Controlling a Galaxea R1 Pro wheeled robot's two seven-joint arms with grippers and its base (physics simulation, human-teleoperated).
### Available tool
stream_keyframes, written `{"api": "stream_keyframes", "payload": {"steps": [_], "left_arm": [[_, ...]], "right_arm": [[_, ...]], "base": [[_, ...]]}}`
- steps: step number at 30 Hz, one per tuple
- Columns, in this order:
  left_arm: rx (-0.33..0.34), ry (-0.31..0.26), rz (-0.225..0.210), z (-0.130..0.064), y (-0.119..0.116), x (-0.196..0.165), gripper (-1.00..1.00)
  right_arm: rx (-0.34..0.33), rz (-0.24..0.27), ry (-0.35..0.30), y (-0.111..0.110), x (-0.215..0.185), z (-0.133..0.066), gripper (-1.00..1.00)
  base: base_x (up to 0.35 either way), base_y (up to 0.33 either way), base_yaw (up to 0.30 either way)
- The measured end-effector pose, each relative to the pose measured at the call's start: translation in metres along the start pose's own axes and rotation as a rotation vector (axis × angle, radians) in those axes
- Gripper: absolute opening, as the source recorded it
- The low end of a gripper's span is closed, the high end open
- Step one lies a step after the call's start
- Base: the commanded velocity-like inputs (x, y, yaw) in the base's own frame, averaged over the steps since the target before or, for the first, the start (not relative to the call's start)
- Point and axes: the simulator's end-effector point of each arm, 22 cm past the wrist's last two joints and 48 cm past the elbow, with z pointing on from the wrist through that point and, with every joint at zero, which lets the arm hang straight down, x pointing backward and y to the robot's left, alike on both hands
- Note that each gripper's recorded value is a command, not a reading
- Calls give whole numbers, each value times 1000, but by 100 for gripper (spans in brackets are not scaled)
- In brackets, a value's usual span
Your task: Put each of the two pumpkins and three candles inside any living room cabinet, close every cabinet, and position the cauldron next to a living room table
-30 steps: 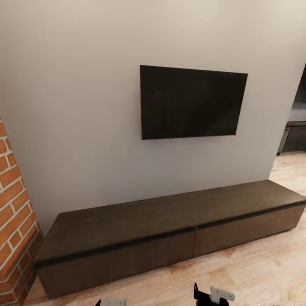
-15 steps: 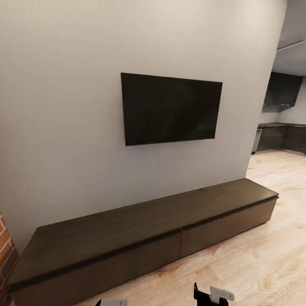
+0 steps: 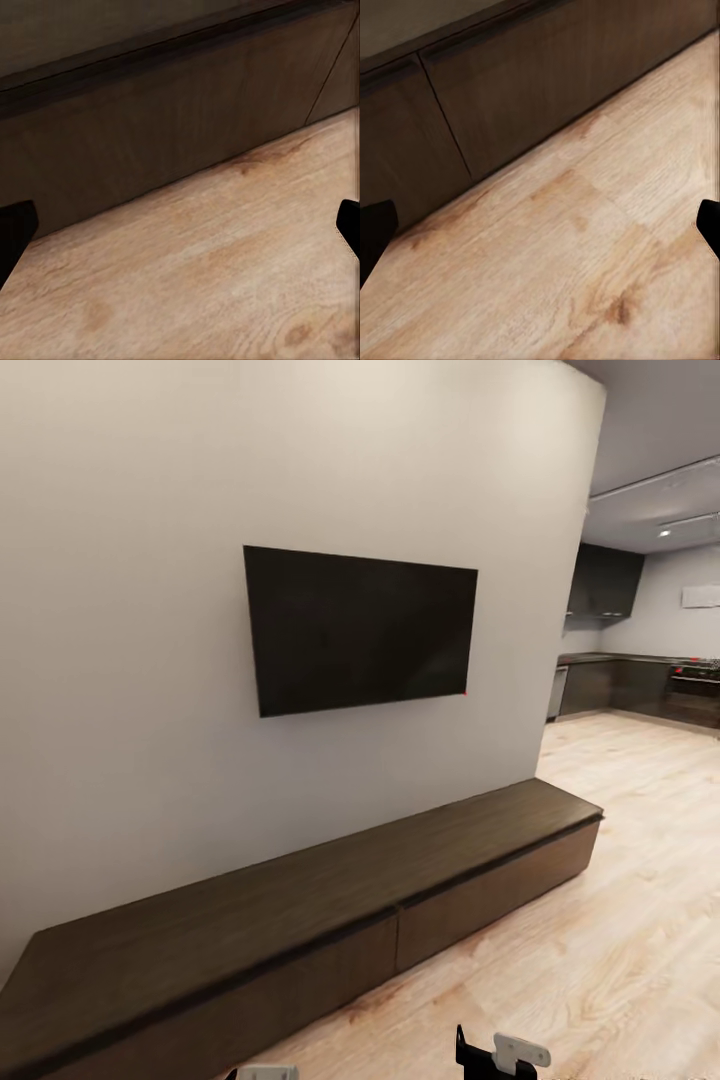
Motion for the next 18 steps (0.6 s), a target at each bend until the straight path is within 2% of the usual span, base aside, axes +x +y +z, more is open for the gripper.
{"api": "stream_keyframes", "payload": {"steps": [6, 18], "left_arm": [[-3, 14, 5, -6, 2, -4, 100], [-3, 16, 9, -17, 3, -22, 100]], "right_arm": [[0, 0, -1, 1, -11, -4, 100], [-3, -1, -7, 5, -35, -13, 100]], "base": [[0, 0, -171], [0, 0, -242]]}}
